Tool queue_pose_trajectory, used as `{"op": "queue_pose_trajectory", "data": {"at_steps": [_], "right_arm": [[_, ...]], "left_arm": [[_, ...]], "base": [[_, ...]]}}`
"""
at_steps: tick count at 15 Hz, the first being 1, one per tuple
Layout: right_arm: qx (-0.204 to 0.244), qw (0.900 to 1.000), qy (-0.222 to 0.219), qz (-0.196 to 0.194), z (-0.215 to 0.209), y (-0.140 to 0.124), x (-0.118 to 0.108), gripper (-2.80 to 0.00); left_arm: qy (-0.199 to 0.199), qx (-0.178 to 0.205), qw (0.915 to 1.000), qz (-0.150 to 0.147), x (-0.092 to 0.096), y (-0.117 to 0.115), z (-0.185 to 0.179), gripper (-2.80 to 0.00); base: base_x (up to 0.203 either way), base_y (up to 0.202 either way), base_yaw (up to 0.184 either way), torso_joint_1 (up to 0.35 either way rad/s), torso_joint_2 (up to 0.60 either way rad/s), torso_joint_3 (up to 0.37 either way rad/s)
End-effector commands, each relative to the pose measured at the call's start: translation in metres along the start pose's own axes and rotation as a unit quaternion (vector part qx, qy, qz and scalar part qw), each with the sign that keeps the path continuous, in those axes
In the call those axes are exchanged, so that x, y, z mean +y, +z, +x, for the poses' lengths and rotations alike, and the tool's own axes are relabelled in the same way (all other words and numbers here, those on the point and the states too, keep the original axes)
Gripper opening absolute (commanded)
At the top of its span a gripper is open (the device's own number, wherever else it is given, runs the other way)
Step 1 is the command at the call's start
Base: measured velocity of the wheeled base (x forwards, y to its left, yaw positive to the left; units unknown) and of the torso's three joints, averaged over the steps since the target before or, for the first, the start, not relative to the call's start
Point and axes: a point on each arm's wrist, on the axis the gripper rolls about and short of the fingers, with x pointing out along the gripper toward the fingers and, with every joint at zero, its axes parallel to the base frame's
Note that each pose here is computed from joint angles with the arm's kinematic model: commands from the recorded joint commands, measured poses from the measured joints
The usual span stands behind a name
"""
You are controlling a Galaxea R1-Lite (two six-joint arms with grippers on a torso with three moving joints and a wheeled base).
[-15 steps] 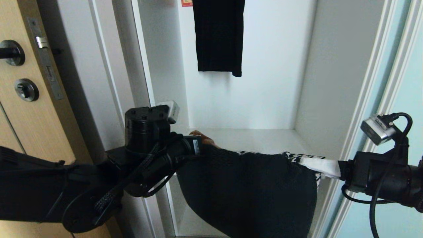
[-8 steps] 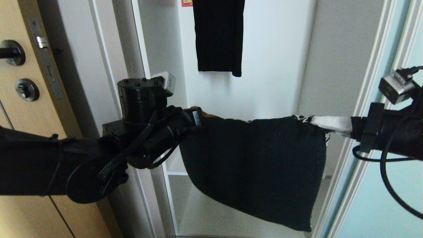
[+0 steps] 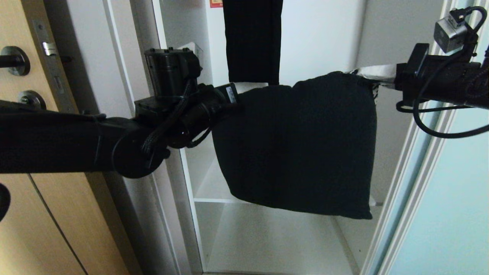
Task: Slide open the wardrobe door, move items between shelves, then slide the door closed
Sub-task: Place the pillow on the higher shelf
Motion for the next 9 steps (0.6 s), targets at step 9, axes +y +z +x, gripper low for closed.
{"op": "queue_pose_trajectory", "data": {"at_steps": [9], "right_arm": [[-0.022, 0.998, -0.051, 0.015, 0.123, 0.010, -0.156, -2.80]], "left_arm": [[0.061, -0.030, 0.9976, 0.013, 0.060, -0.063, 0.128, -2.80]], "base": [[0.000, 0.000, 0.000, 0.000, 0.00, 0.000]]}}
